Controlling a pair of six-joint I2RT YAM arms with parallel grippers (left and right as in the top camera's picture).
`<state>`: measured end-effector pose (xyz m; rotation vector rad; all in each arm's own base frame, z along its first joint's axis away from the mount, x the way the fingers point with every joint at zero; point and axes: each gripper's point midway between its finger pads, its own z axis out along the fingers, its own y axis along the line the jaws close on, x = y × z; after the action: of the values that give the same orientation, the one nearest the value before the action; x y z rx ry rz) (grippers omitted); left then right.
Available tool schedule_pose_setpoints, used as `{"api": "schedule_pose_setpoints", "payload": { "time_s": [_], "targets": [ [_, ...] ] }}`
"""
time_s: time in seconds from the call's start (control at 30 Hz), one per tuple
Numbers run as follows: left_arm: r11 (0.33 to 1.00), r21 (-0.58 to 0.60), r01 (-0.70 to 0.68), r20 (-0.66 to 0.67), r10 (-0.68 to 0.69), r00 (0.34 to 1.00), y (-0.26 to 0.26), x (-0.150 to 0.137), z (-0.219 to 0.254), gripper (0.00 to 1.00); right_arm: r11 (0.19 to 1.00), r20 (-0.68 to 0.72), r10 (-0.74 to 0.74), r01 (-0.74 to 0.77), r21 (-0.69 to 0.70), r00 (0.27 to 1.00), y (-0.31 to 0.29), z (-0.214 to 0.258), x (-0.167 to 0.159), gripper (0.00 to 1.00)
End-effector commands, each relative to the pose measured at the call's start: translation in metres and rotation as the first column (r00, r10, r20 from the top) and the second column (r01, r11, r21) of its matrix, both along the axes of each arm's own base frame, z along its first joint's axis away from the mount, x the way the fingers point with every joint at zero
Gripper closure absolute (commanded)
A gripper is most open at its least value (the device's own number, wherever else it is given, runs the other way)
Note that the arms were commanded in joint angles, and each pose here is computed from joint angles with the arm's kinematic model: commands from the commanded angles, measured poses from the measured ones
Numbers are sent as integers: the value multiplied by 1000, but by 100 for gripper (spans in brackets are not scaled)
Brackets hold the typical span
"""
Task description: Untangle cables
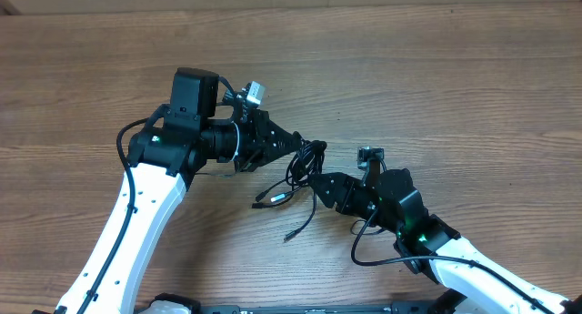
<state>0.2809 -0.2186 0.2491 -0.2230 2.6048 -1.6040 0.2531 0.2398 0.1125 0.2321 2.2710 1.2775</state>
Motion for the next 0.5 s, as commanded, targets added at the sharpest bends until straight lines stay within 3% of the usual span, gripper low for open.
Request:
{"api": "schedule_pose_setpoints", "payload": {
  "time_s": [0.0, 0.27, 0.47],
  "targets": [
    [998, -53, 38, 22, -36, 999, -5, -7, 18, 96, 1000, 34, -12, 13, -25, 999, -2, 0, 4, 46],
    [998, -49, 44, 38, -42, 998, -5, -7, 18, 96, 999, 20, 40, -39, -3, 999, 4, 2, -4, 75],
    [993, 19, 116, 233, -117, 965, -2, -3, 14, 96, 992, -5, 119, -119, 41, 993, 13, 6, -17, 89]
  ]
}}
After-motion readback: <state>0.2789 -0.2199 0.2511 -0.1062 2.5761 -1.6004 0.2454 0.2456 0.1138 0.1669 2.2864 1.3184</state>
